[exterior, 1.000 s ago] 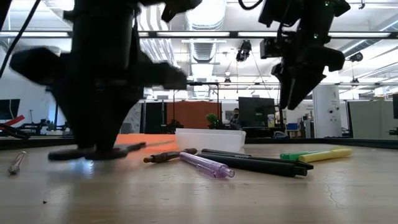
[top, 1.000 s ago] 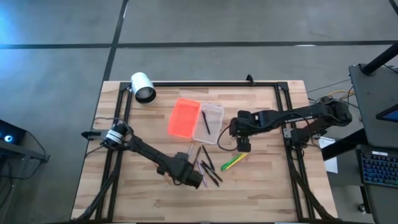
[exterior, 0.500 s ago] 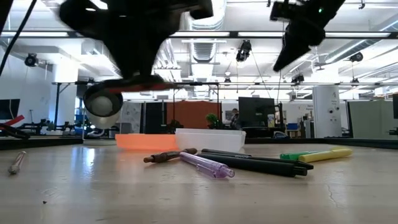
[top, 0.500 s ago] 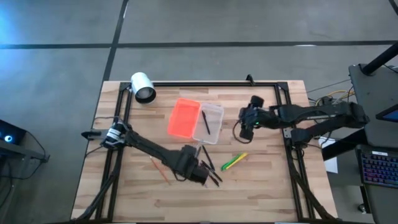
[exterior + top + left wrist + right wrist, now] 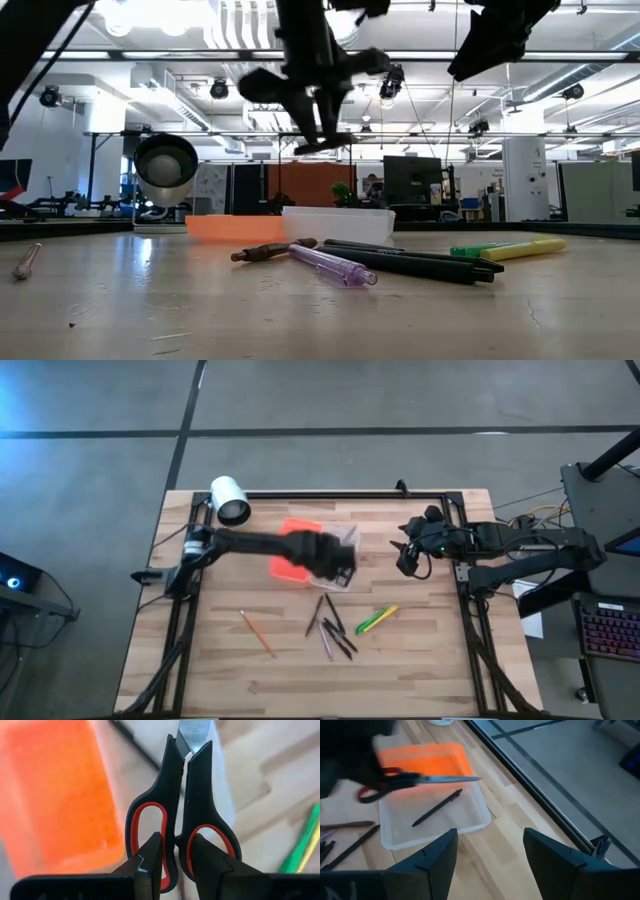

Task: Pick & place school supplies into a supply box
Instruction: Put the black scissors into the orange supply box

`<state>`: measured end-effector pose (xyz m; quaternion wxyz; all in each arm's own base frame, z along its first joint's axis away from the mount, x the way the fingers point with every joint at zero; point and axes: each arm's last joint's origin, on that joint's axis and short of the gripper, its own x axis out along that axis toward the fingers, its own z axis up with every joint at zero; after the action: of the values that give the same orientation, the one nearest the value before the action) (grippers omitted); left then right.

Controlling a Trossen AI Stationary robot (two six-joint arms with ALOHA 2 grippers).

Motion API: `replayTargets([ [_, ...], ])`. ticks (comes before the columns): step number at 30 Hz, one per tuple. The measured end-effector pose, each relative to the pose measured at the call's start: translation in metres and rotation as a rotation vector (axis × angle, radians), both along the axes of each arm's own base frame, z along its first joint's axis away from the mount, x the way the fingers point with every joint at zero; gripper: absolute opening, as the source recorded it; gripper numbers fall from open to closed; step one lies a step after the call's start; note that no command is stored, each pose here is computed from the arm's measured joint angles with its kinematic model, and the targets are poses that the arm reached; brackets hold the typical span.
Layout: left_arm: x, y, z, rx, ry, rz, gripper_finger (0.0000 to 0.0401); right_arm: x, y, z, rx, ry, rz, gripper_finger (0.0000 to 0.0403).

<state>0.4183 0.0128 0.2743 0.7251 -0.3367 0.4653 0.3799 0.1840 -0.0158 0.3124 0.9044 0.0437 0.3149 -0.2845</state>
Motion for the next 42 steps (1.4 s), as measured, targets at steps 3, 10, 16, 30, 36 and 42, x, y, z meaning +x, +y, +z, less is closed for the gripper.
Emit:
replayTargets([
  [3,0.002,0.02,0.001,-0.015,-0.022,-0.009,0.0062,0.0,0.0,0.0,0.003,0.0,-0.002,0.0219],
  [10,0.0,0.028,-0.017,-0.018,0.027,-0.064,0.0062,0.0,0.0,-0.007,-0.002,0.025,0.0,0.0219],
  [16,0.001,0.027,-0.057,-0.031,-0.007,-0.036,0.0062,0.001,-0.001,-0.016,-0.002,0.039,-0.034,0.0219],
  [30,-0.008,0.026,-0.096,-0.08,0.007,-0.017,0.0074,-0.001,-0.001,-0.041,0.023,0.084,-0.061,0.0219],
  [36,-0.003,0.026,-0.092,-0.084,-0.037,-0.06,0.0077,0.001,-0.001,-0.041,0.013,0.062,-0.049,0.0219],
  [42,-0.008,0.023,-0.089,-0.093,0.023,-0.029,0.0079,0.001,-0.003,-0.041,0.006,0.065,-0.055,0.0219],
])
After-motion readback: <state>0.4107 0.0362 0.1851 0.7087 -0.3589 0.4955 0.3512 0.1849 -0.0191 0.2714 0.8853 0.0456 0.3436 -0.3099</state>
